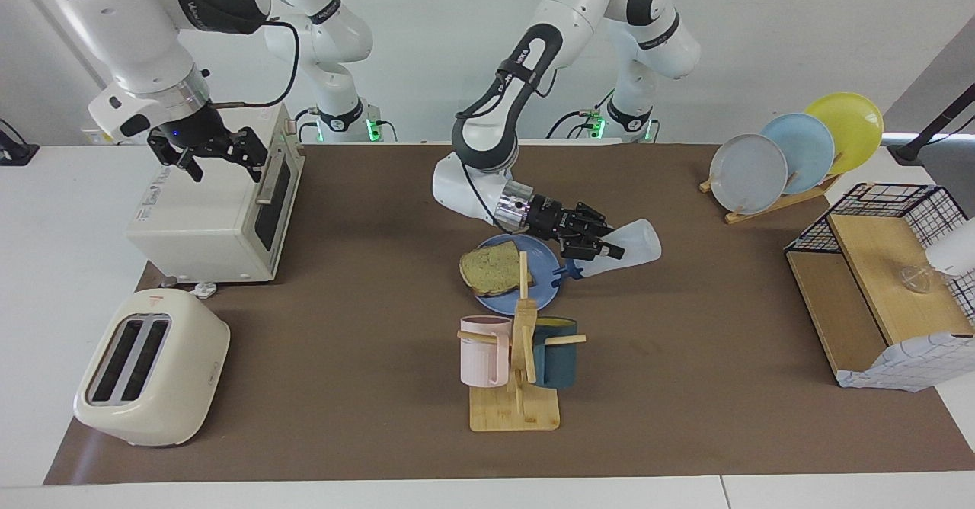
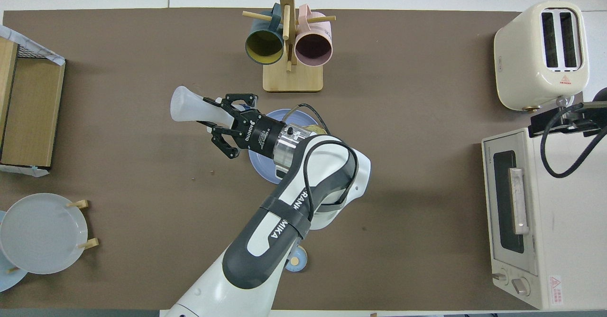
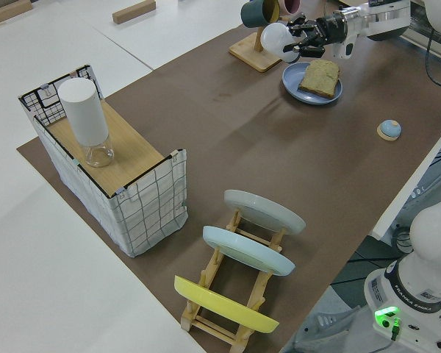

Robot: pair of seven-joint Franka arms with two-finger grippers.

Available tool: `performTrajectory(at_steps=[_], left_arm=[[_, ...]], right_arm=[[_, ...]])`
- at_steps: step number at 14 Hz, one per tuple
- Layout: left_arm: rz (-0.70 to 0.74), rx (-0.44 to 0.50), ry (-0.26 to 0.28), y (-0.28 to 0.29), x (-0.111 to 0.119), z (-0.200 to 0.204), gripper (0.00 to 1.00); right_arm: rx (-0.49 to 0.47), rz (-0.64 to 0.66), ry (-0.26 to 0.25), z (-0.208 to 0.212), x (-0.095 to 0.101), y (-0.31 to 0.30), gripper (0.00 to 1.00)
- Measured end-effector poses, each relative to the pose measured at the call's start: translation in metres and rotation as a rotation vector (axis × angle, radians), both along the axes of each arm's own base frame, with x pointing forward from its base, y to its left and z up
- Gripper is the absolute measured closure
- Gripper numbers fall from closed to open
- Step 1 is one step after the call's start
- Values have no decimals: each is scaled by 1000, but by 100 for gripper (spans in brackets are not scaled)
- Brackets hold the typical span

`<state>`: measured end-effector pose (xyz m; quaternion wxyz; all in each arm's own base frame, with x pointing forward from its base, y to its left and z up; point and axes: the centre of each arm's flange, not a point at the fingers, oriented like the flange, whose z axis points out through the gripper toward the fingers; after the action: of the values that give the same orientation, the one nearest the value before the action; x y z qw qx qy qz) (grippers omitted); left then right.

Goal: Put bread on plate and add seasoning

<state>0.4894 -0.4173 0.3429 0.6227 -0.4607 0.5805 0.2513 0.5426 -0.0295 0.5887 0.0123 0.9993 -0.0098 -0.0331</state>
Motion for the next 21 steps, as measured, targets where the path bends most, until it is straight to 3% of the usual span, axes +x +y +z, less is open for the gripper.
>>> performTrajectory(at_steps=[5,8,10,17,19,21], left_arm=[[-86,-22,41,-65,-77,-5,58],[-110,-28,53,-81,-101,-6,58],[-92,-29,47,-74,-91,-4,58],[9,-67,35,0,4,-4,58],[16,-70,33,10,15,-5,58],[2,-74,37,5,12,-6,58]], right_arm=[[0,0,0,0,0,0,0],[0,0,0,0,0,0,0],[0,0,0,0,0,0,0],[0,0,0,0,0,0,0],[0,0,0,0,0,0,0],[0,0,0,0,0,0,0]])
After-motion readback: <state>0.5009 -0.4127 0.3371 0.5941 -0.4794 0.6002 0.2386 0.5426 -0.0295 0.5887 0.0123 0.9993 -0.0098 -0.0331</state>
